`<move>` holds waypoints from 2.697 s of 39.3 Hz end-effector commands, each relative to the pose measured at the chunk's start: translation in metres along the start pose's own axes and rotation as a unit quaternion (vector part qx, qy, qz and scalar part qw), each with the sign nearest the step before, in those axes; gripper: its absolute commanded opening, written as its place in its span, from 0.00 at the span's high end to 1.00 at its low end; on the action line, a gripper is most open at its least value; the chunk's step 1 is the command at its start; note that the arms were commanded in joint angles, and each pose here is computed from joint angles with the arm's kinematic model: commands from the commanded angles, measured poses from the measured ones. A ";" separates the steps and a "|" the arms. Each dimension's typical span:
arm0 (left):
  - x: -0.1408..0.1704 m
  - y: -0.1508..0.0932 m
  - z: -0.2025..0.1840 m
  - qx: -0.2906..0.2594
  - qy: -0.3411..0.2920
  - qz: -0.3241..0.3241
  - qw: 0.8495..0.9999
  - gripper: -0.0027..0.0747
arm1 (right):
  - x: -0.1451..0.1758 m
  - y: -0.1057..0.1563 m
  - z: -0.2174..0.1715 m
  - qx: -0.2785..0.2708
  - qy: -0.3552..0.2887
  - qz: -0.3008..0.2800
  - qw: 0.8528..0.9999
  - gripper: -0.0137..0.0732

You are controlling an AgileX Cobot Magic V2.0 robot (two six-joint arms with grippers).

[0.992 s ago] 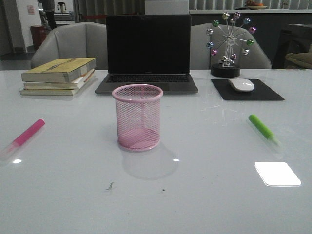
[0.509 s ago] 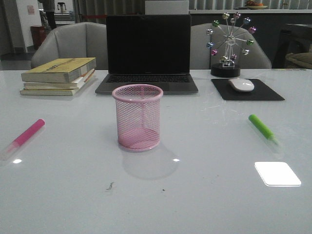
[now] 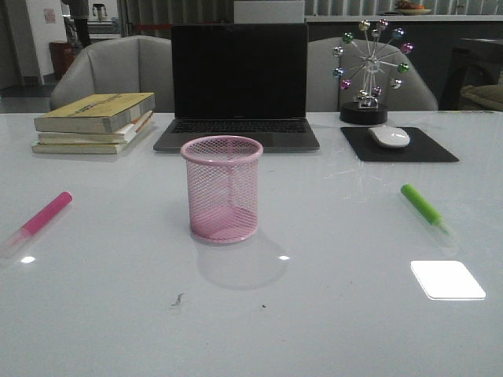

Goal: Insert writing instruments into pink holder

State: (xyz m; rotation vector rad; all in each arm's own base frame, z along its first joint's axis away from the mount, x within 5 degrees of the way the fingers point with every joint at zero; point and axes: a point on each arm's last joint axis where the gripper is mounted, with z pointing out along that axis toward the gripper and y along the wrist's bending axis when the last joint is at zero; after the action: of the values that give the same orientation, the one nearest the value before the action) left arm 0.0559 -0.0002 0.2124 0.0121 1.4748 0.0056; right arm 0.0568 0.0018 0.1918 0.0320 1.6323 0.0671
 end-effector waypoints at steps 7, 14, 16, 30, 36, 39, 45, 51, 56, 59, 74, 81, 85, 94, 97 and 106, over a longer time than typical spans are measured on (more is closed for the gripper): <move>-0.011 0.001 -0.003 -0.007 -0.069 -0.003 0.998 0.85 | -0.012 -0.001 -0.002 0.004 -0.073 0.000 0.997 0.78; -0.019 0.001 -0.004 -0.007 -0.080 -0.003 0.997 0.85 | -0.019 -0.001 -0.003 0.006 -0.108 0.002 0.994 0.78; -0.026 0.001 -0.005 -0.008 -0.091 -0.003 0.996 0.85 | -0.023 -0.001 -0.005 0.007 -0.135 0.002 0.991 0.78; -0.096 0.001 -0.012 -0.007 -0.125 0.038 0.991 0.85 | -0.086 0.003 -0.027 -0.007 -0.210 0.036 0.977 0.78; -0.140 0.002 0.000 -0.009 -0.133 0.050 0.990 0.85 | -0.120 0.007 -0.034 -0.011 -0.186 0.020 0.982 0.78; -0.159 0.002 0.010 -0.009 -0.137 0.050 0.989 0.85 | -0.132 0.008 -0.027 -0.010 -0.160 0.020 0.987 0.78; -0.185 0.002 0.031 -0.009 -0.137 0.050 0.989 0.85 | -0.150 0.009 0.000 -0.007 -0.107 0.021 0.994 0.78; -0.188 0.002 0.059 -0.005 -0.095 0.047 0.994 0.79 | -0.160 0.009 0.029 -0.002 -0.070 0.022 0.997 0.78; -0.183 0.002 0.083 -0.003 -0.061 0.045 0.997 0.64 | -0.155 0.008 0.053 0.003 -0.038 0.022 0.999 0.78; -0.180 0.002 0.093 -0.002 -0.047 0.045 0.998 0.59 | -0.149 0.007 0.065 0.005 -0.009 0.023 1.000 0.76; -0.138 -0.008 0.132 0.032 0.109 0.038 0.993 0.49 | -0.118 0.005 0.105 0.012 0.111 0.024 0.993 0.40; -0.125 -0.024 0.148 0.073 0.129 0.039 0.988 0.40 | -0.108 0.004 0.114 0.014 0.146 0.025 0.989 0.40; -0.121 -0.030 0.153 0.087 0.134 0.040 0.986 0.40 | -0.105 0.004 0.117 0.015 0.154 0.025 0.988 0.40; -0.107 -0.038 0.164 0.100 0.163 0.034 0.981 0.40 | -0.099 0.004 0.123 0.016 0.175 0.024 0.984 0.40; -0.101 -0.039 0.168 0.101 0.175 0.035 0.979 0.40 | -0.096 0.004 0.126 0.016 0.199 0.024 0.980 0.40; -0.085 -0.042 0.180 0.097 0.211 0.008 0.973 0.40 | -0.099 0.006 0.153 0.007 0.295 0.008 0.956 0.40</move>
State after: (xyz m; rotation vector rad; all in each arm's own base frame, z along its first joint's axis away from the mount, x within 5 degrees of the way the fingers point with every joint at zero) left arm 0.2210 -0.0418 0.2931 0.2500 2.0157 -0.0862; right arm 0.2019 0.0060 0.2652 0.0675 2.2632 0.1011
